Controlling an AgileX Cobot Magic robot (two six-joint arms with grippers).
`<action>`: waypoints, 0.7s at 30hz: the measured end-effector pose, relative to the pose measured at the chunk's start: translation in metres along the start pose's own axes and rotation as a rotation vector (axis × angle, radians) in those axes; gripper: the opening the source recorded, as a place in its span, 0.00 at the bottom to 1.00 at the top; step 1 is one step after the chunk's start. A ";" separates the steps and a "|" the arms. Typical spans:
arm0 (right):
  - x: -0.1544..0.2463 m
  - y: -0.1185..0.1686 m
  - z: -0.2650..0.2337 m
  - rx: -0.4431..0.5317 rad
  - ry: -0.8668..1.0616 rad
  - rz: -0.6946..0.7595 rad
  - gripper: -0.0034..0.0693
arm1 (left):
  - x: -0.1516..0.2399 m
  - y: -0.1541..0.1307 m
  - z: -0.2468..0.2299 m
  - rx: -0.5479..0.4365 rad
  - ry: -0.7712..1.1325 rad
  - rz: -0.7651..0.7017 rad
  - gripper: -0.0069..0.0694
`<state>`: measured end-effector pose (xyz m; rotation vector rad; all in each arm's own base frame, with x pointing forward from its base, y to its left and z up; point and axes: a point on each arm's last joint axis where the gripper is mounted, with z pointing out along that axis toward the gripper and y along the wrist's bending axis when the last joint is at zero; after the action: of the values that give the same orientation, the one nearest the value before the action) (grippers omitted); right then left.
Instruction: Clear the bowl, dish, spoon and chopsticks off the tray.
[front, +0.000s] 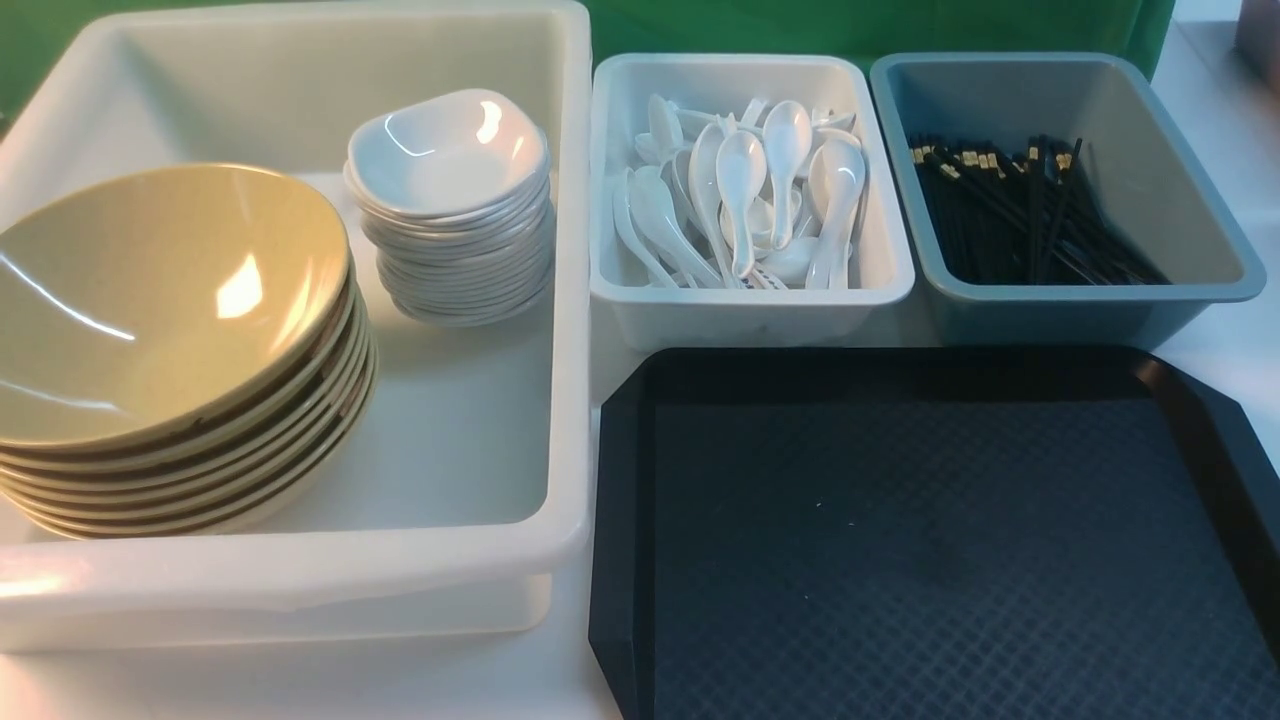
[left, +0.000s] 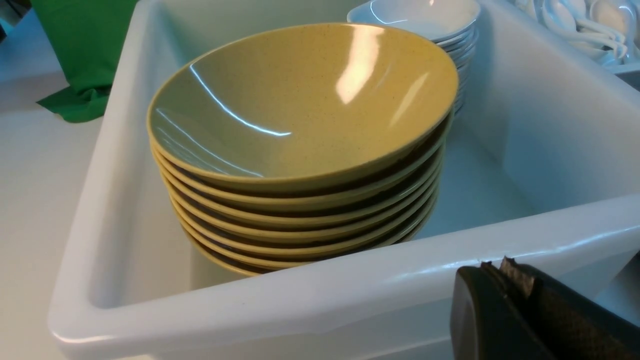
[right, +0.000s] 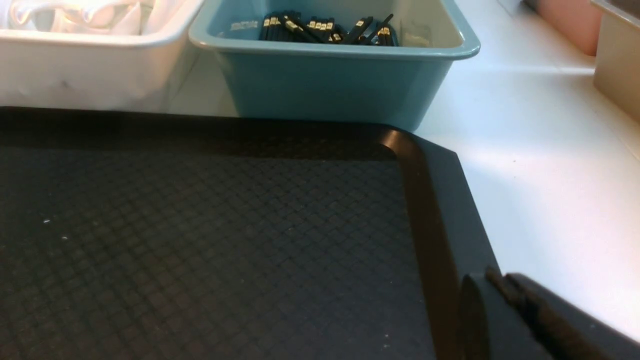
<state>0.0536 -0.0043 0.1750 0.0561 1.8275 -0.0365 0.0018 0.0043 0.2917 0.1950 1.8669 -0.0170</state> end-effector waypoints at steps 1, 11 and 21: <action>0.000 0.000 0.000 0.000 0.000 0.001 0.15 | 0.001 0.000 0.001 0.001 0.002 0.000 0.08; 0.000 0.000 0.000 0.000 0.001 0.001 0.16 | 0.024 -0.008 0.050 -0.016 -0.293 -0.057 0.08; 0.000 0.000 0.000 0.000 0.001 0.001 0.18 | 0.082 -0.003 0.083 -0.169 -0.189 -0.131 0.08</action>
<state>0.0536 -0.0043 0.1749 0.0569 1.8283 -0.0360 0.0559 0.0025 0.1887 -0.0455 1.6798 0.0314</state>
